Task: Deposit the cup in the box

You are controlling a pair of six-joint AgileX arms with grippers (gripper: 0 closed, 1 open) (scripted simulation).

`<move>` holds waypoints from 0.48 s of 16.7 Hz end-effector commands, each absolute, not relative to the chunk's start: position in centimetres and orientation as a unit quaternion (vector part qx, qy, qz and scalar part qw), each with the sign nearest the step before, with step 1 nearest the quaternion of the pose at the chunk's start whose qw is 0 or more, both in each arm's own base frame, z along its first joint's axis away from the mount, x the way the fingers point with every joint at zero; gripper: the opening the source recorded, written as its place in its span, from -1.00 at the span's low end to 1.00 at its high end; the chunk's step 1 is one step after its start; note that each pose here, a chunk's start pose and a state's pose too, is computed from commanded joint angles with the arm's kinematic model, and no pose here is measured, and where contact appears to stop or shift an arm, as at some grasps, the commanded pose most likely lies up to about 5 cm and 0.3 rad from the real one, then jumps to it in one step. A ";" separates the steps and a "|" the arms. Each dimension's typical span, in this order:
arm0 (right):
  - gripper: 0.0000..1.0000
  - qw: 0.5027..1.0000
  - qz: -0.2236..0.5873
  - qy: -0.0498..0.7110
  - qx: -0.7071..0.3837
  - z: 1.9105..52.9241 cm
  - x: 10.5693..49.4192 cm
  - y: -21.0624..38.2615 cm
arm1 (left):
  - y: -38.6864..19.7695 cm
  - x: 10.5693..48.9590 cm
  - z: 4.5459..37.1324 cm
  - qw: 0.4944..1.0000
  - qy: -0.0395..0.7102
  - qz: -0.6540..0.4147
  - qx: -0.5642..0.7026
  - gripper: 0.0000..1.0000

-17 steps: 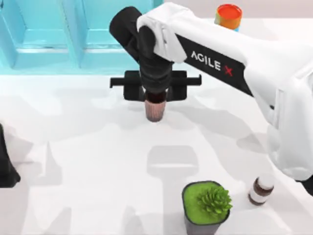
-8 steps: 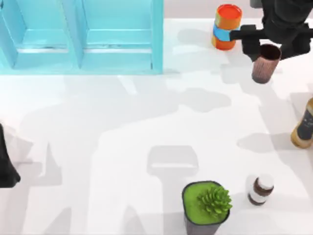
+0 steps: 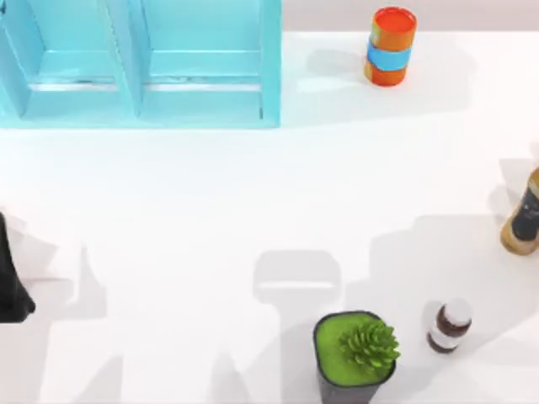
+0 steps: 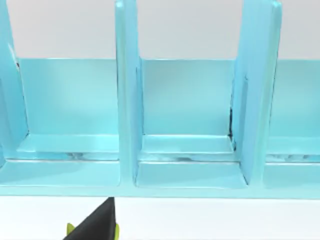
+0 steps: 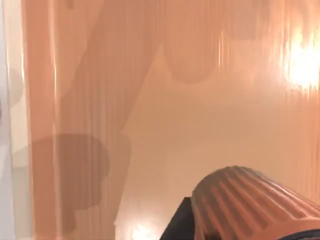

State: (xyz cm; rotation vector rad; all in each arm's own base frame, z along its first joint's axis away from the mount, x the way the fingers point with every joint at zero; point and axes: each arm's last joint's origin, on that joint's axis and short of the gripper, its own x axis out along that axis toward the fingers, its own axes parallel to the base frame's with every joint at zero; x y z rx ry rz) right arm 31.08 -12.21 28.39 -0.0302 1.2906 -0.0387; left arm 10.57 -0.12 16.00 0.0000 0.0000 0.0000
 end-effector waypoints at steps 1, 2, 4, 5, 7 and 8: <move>-1.00 0.799 -0.017 0.600 -0.014 28.5 29.7 -13.0 | -0.1 10.6 16.0 1.000 0.000 0.000 0.000 1.00; -1.00 0.800 -0.017 0.600 -0.014 28.5 28.6 -13.5 | -0.1 10.6 16.0 1.000 0.000 0.000 0.000 1.00; -1.00 0.801 -0.016 0.599 -0.014 28.6 27.6 -14.0 | -0.1 10.6 16.0 1.000 0.000 0.000 0.000 1.00; -1.00 0.801 -0.016 0.599 -0.014 28.6 27.6 -14.0 | -0.1 10.6 16.0 1.000 0.000 0.000 0.000 1.00; -1.00 0.801 -0.016 0.599 -0.014 28.6 27.6 -14.0 | -0.1 10.6 16.0 1.000 0.000 0.000 0.000 1.00; -1.00 0.800 -0.016 0.600 -0.014 28.5 27.8 -14.0 | -0.1 10.6 16.0 1.000 0.000 0.000 0.000 1.00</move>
